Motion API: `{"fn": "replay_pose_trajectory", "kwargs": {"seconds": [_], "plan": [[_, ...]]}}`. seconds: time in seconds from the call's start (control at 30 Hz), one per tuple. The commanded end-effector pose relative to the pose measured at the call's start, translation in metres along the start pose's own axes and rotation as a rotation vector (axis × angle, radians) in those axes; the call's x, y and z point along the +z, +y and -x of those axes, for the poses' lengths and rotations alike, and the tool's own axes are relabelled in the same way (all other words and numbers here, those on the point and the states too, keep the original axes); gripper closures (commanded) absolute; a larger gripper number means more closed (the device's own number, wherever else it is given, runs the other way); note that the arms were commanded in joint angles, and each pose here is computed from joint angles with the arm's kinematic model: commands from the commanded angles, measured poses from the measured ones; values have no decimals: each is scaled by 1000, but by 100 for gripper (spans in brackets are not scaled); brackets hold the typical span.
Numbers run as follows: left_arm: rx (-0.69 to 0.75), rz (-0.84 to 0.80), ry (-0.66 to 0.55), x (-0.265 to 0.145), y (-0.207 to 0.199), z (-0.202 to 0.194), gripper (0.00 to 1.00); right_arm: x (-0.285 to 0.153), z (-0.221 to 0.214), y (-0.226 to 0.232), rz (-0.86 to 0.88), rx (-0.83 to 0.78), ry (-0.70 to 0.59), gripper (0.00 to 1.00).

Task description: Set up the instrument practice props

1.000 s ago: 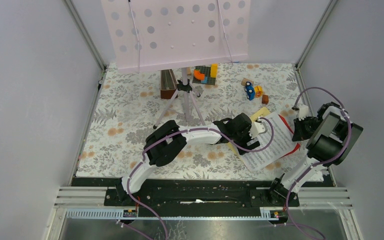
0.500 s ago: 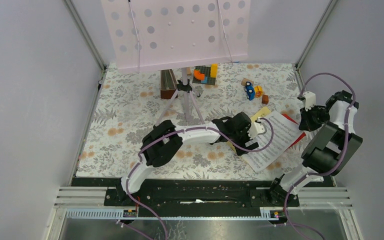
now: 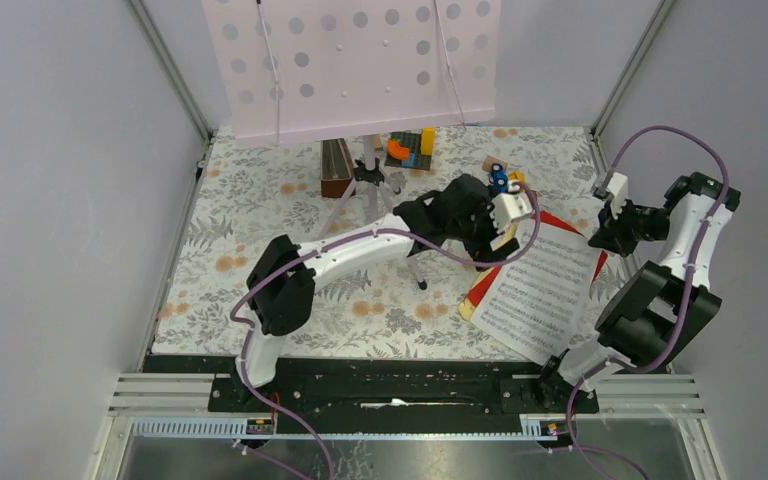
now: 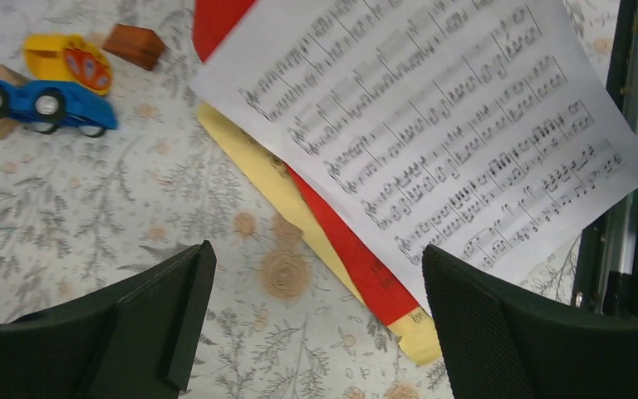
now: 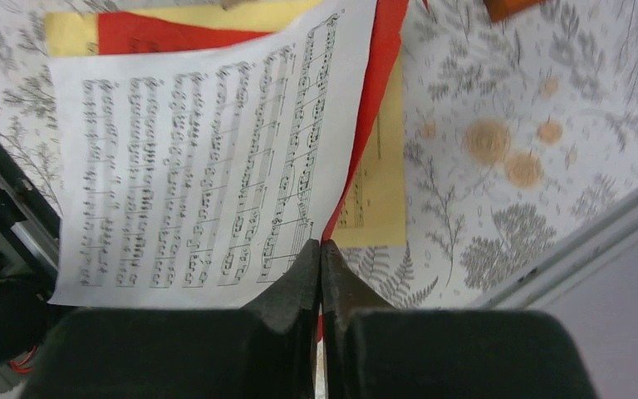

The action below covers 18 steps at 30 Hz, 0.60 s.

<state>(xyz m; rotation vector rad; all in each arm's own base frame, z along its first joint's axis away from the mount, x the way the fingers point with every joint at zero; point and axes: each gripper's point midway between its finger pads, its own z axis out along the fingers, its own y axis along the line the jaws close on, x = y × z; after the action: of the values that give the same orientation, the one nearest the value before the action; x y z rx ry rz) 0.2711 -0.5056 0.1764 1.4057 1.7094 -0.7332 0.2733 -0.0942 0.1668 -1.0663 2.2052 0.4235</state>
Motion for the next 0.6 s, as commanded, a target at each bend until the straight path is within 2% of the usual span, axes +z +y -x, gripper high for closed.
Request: {"fn": "replay_pose_trajectory", "kwargs": {"seconds": [0.0,0.17,0.4,0.57], "plan": [[-17,1,-119,-16,21,48,1,-16,46,26,43,-130,-162,100],[-6,5,-142,-3,43,53,1,-12,64,34,53,-185,-216,100],[85,-12,-111,29,65,29,1,-11,78,41,59,-207,-256,100],[34,-14,-104,37,81,8,1,-10,73,43,66,-205,-234,100]]}}
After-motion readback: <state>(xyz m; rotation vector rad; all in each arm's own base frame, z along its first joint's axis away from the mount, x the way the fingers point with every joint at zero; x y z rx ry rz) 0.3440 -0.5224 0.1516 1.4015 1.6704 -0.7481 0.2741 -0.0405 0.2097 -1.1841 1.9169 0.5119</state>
